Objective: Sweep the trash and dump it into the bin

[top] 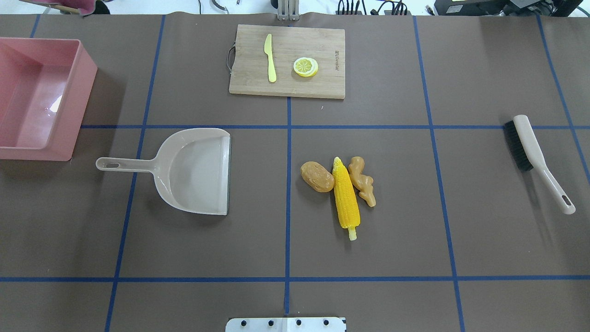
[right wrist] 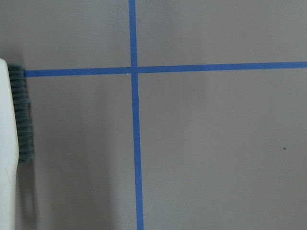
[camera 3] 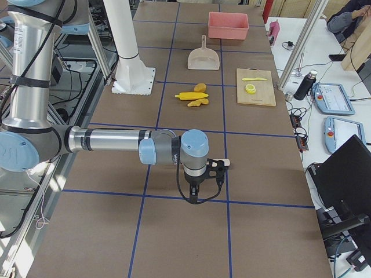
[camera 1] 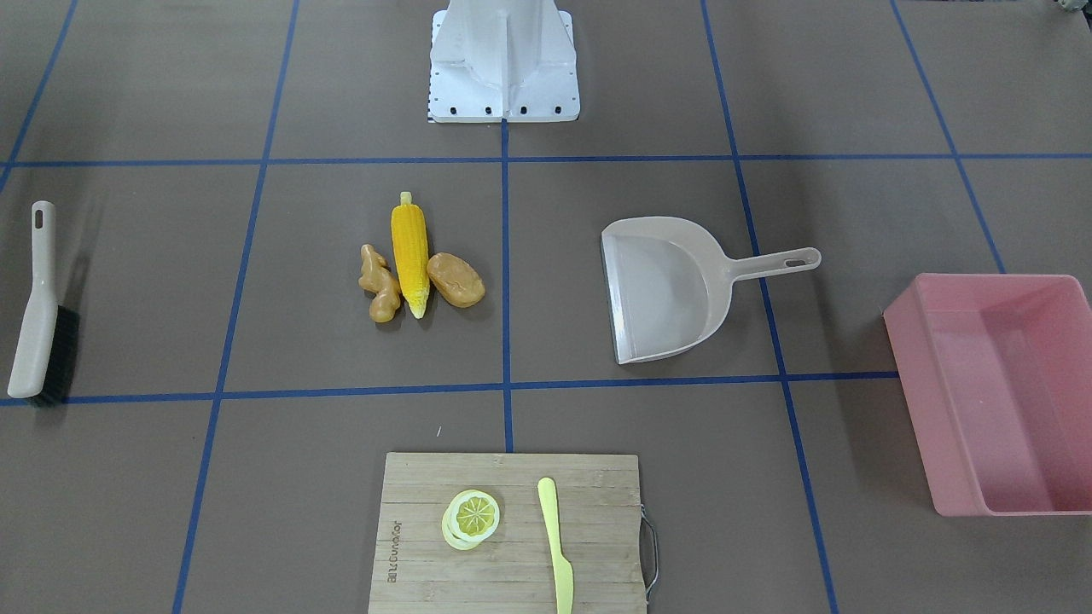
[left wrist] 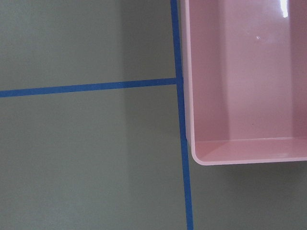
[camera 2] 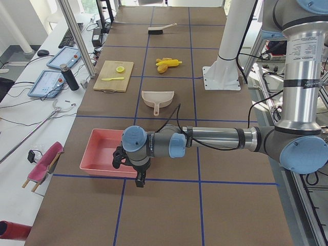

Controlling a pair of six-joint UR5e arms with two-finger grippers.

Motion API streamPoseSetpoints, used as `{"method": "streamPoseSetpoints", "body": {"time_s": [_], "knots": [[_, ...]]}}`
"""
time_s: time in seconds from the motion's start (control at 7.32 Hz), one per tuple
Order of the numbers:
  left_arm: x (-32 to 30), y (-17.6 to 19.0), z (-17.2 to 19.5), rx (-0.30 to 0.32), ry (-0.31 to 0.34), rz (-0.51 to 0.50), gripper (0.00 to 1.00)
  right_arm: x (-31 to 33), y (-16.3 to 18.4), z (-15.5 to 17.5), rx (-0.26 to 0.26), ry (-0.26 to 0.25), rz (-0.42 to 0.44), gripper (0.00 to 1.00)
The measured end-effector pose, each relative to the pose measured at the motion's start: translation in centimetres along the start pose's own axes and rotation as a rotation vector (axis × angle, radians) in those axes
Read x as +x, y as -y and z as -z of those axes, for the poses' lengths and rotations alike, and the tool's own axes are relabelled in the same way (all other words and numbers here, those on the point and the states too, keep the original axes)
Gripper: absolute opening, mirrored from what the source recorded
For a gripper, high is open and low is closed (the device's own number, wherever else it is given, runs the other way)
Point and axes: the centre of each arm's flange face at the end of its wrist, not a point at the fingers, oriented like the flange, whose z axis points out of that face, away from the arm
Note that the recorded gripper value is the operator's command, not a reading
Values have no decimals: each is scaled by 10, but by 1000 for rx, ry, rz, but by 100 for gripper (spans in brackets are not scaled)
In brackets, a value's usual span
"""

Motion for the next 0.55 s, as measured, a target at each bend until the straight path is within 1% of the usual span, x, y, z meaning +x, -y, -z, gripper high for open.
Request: {"method": "streamPoseSetpoints", "body": {"time_s": [0.55], "knots": [[0,0,0,0,0,1,98,-2,-2,3,6,-1,5,100]]}}
